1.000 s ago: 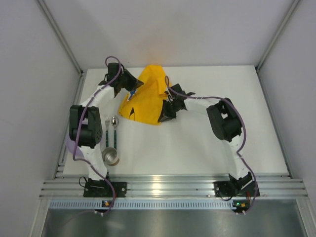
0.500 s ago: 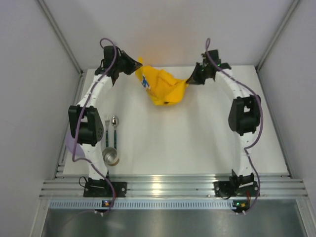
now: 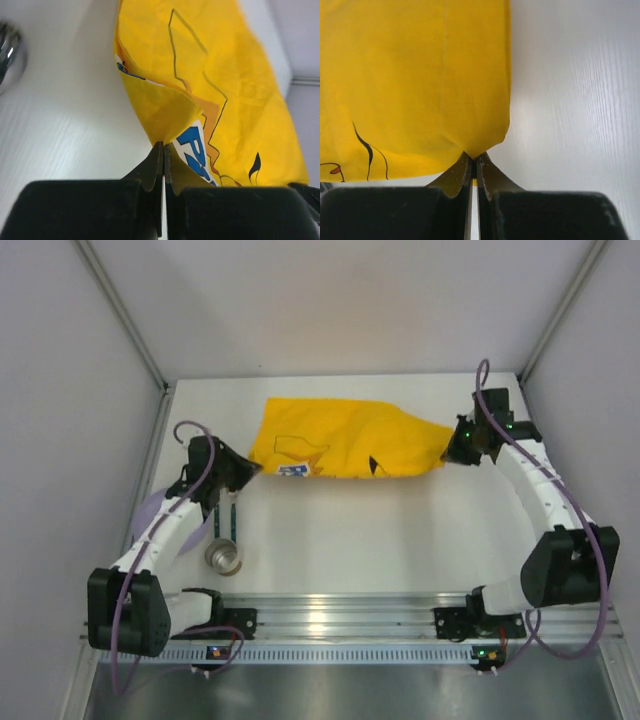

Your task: Set the dinner table for one person

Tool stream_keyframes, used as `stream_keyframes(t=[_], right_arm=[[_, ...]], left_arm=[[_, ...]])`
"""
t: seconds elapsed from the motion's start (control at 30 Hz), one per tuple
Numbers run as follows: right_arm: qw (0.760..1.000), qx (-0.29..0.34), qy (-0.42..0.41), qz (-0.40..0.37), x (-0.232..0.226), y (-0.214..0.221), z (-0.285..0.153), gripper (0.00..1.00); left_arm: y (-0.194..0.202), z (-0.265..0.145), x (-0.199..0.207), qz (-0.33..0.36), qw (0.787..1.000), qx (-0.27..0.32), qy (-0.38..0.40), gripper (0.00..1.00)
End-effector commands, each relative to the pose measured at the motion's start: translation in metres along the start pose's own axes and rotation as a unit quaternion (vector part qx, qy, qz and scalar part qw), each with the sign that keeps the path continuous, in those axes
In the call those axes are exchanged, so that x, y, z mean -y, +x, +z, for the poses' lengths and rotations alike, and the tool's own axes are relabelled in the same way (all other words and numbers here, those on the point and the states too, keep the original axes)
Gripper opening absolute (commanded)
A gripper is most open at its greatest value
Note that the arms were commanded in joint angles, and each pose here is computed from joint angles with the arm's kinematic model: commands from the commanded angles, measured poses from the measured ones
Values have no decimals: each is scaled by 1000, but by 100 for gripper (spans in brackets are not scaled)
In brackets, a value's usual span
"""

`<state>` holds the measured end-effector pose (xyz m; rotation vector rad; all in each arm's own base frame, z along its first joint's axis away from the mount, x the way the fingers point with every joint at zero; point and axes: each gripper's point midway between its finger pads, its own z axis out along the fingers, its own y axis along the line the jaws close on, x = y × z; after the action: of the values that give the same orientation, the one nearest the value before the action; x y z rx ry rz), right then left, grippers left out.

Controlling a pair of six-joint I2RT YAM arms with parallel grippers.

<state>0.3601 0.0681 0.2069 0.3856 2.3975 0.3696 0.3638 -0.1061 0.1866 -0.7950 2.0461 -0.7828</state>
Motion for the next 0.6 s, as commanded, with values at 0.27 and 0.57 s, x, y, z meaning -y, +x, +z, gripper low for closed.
stream_keyframes(t=[0.27, 0.57], right_arm=[[987, -129, 93, -10, 59, 70, 55, 0], [994, -75, 77, -11, 42, 34, 22, 0]], left_arm=[[91, 15, -81, -65, 983, -152, -86, 0], [77, 21, -64, -47, 985, -148, -82, 0]])
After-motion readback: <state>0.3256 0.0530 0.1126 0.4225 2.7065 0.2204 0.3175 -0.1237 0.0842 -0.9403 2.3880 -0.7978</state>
